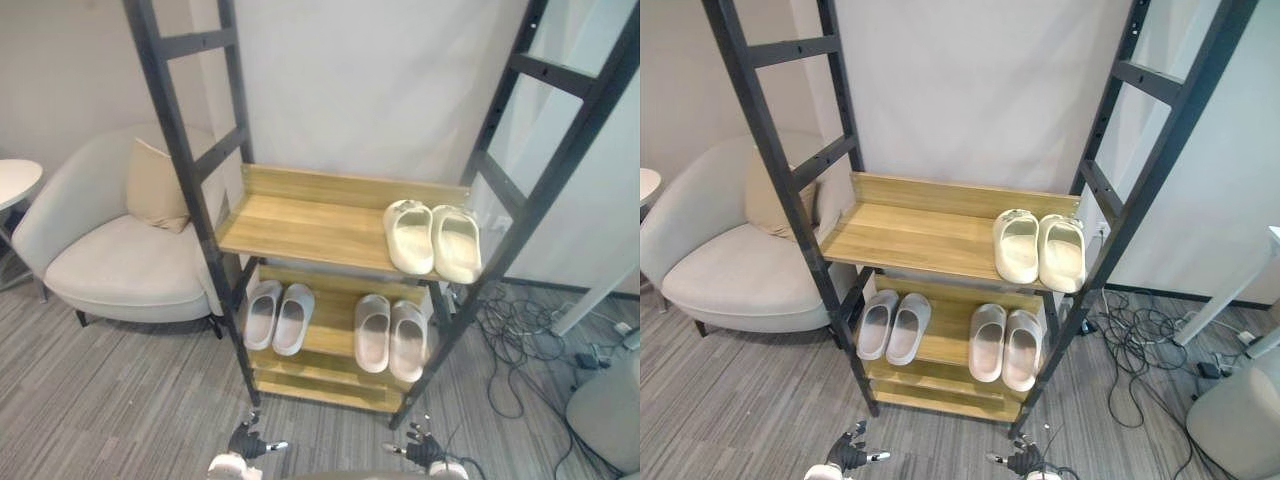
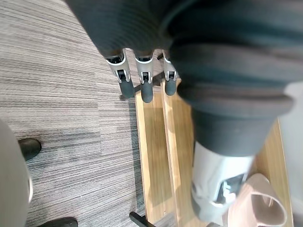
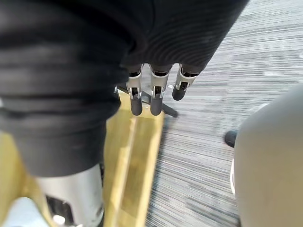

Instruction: Organize the slippers on the shoe rack

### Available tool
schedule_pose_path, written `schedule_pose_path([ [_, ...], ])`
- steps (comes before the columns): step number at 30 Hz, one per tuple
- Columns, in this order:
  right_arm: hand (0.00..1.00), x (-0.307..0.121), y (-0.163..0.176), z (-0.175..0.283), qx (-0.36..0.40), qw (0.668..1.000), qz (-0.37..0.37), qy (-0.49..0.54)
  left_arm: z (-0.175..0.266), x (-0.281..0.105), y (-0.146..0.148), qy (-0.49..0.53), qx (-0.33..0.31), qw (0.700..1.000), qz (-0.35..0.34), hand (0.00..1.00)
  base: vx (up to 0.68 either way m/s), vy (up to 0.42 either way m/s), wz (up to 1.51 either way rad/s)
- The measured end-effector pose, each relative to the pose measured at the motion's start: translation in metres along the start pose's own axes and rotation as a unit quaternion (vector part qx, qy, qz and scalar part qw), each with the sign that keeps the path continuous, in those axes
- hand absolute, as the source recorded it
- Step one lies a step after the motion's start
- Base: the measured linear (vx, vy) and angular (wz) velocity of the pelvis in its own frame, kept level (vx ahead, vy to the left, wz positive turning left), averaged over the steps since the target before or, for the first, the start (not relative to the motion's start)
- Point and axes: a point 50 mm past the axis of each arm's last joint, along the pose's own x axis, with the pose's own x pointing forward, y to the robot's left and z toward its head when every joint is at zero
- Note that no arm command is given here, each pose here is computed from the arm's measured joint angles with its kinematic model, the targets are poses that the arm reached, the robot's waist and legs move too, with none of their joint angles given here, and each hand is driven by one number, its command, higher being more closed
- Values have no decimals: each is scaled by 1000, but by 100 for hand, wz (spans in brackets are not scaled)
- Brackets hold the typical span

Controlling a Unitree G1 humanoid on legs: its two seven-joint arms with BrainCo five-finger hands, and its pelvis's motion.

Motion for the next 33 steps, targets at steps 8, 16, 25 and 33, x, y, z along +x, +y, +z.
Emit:
schedule_pose_path([
  [8,0,1,-13,2,-36,999,-7,-1,14,5,9,-19,29,999,14,0,-4,-114,81],
  [16,0,8,-16,26,-37,999,-21,-31,31,12,8,-39,27,999,21,0,-34,-182,64],
  [25,0,9,-2,42,-16,998,-14,-64,44,16,-4,-51,48,998,2,0,-11,32,93],
  [33,0,9,12,42,-8,998,-1,-60,25,11,-3,-21,44,999,4,0,-52,58,21],
])
